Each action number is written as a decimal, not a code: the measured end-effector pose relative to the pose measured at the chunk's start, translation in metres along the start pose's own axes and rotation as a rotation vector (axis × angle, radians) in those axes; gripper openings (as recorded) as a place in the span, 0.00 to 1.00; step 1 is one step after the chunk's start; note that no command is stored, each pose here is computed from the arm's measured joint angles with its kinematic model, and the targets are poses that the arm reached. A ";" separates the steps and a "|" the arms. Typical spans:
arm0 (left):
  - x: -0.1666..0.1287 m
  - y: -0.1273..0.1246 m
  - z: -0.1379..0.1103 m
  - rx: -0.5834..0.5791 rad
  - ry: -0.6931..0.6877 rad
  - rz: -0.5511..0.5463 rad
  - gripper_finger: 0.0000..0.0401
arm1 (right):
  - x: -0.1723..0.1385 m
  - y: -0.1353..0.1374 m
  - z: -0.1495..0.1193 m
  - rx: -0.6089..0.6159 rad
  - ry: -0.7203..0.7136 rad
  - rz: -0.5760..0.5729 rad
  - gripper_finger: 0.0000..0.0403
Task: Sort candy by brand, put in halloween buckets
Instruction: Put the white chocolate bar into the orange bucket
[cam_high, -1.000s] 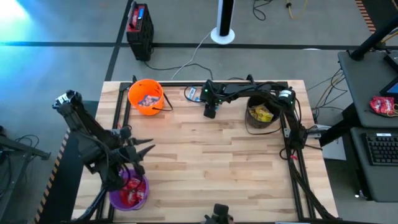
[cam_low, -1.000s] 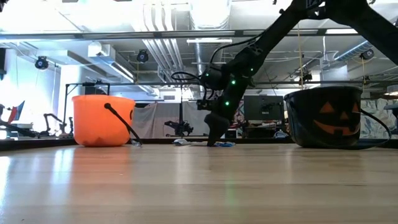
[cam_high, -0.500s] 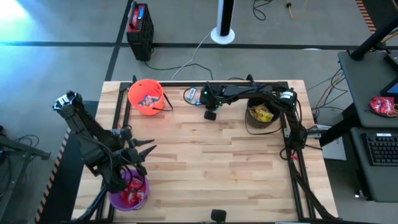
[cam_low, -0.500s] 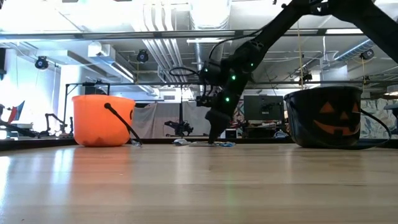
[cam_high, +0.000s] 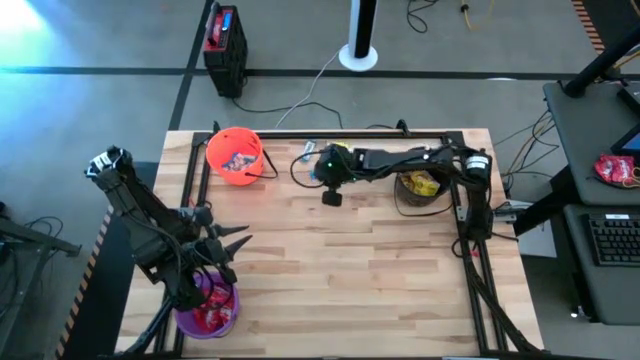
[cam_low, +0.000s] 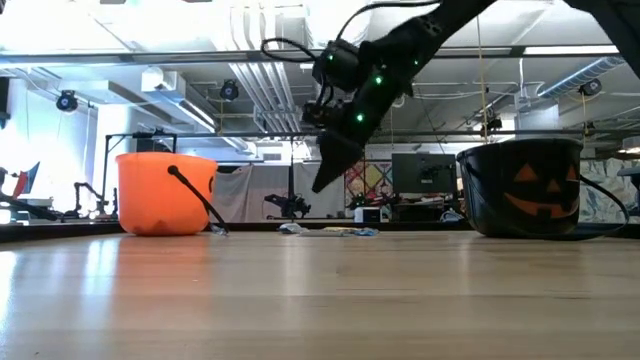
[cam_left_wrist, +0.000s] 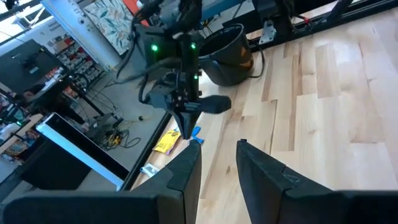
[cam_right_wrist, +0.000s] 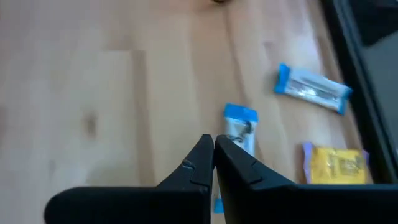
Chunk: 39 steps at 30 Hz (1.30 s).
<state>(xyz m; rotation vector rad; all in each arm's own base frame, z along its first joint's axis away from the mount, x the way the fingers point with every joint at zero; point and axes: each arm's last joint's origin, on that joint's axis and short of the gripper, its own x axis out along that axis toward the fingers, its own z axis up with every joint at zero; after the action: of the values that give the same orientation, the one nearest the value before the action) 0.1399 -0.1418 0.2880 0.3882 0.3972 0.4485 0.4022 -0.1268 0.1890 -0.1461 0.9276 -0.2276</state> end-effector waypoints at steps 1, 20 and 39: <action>0.000 0.000 0.000 0.000 0.000 0.000 0.21 | 0.002 0.000 -0.002 0.014 -0.001 -0.016 0.02; 0.000 0.000 0.001 -0.006 -0.012 0.010 0.21 | 0.040 -0.031 -0.039 0.131 0.009 0.036 0.48; 0.001 0.000 0.001 -0.007 -0.021 0.026 0.21 | 0.068 -0.022 -0.058 0.140 0.081 0.085 0.13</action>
<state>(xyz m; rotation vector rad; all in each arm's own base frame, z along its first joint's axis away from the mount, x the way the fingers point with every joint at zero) 0.1411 -0.1414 0.2890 0.3913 0.3699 0.4709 0.3922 -0.1673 0.1072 0.0319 0.9924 -0.2195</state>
